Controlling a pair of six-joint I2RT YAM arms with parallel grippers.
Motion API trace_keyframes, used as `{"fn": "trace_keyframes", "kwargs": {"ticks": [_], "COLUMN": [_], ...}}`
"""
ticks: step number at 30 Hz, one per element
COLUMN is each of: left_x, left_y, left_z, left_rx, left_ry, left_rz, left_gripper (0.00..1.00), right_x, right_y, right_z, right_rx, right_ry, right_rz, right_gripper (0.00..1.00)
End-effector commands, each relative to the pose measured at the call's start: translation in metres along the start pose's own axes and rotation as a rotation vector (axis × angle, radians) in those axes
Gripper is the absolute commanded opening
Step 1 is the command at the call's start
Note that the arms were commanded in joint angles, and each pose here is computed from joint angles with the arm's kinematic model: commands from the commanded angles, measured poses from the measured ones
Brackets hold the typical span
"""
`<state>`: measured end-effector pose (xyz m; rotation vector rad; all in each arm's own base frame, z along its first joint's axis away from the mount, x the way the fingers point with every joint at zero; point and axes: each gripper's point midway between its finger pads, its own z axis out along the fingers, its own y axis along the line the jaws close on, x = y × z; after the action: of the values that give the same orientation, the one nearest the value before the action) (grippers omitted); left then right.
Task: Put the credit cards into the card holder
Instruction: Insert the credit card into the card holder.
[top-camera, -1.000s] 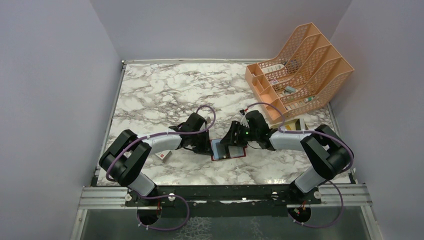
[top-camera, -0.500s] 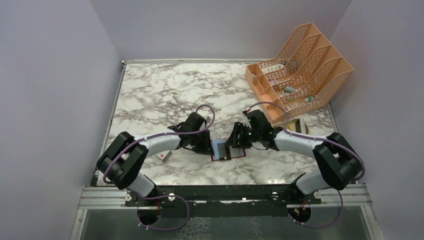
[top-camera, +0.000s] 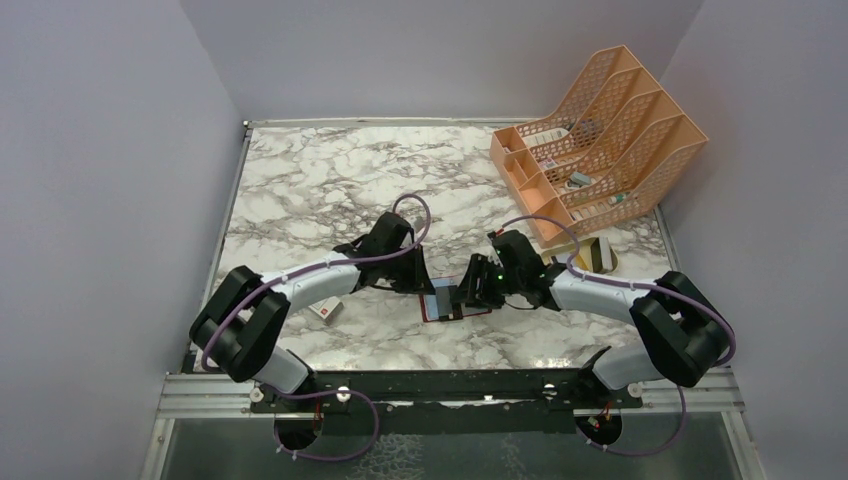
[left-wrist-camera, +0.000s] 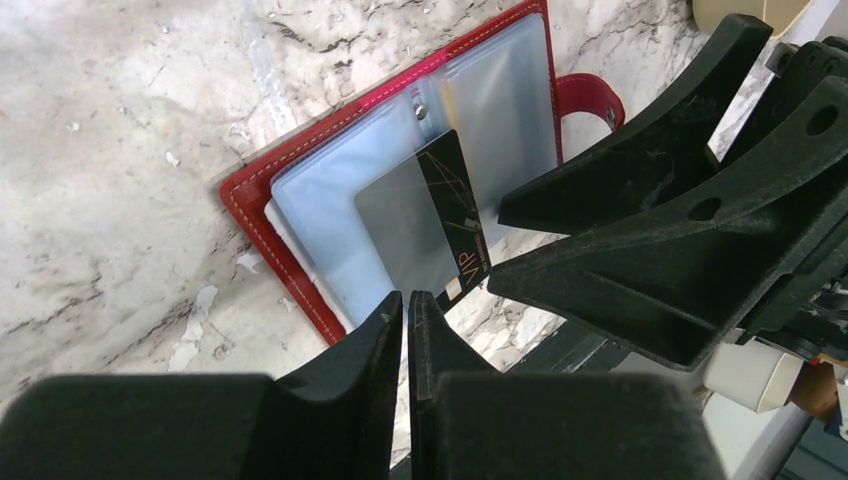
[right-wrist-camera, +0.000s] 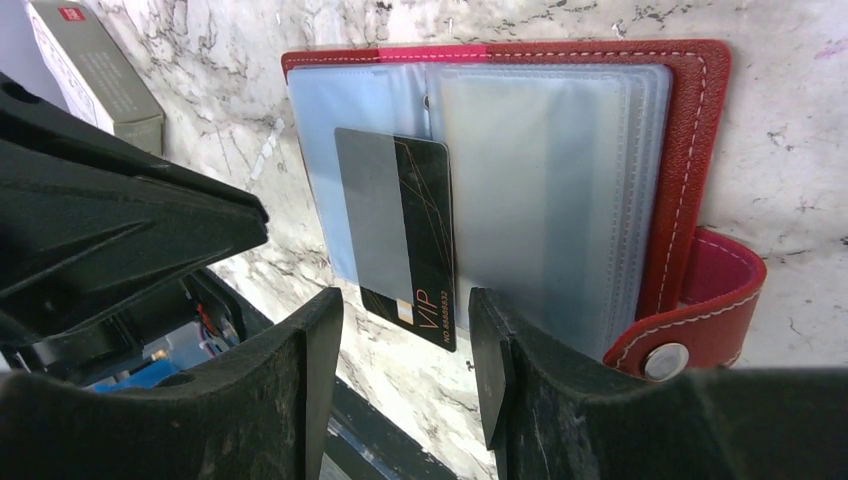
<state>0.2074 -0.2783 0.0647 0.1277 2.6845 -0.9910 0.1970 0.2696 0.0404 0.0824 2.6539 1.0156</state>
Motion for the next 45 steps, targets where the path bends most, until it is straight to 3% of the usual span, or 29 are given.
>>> {"fn": "trace_keyframes", "kwargs": {"ticks": [1,7,14,23,31,45], "left_x": [0.002,0.01,0.014,0.019,0.02,0.021], "left_y": [-0.004,0.001,0.021,0.035,0.037,0.04], "left_z": [0.012,0.023,0.027,0.032,0.034,0.032], "left_rx": [0.062,0.089,-0.003,-0.064,-0.071,-0.085], "left_ry": [0.019,0.045,0.051,0.074,0.083,0.078], "left_rz": [0.013,-0.008,-0.008,-0.012,-0.02,-0.017], "left_gripper": [0.09,0.07,0.06,0.06,0.06,0.06], "right_x": [-0.006,-0.005,-0.009,-0.02,-0.016,-0.015], "right_y": [-0.004,-0.006,-0.01,-0.023,-0.014,0.004], "right_z": [0.004,0.009,0.014,0.009,0.016,0.02], "right_rx": [0.016,0.013,0.04,0.182,0.14,0.011], "right_ry": [-0.048,-0.044,-0.047,-0.091,-0.068,-0.078], "right_rz": [0.013,0.02,0.002,-0.067,-0.086,-0.108], "right_gripper": [0.5,0.5,0.5,0.5,0.5,0.24]}}
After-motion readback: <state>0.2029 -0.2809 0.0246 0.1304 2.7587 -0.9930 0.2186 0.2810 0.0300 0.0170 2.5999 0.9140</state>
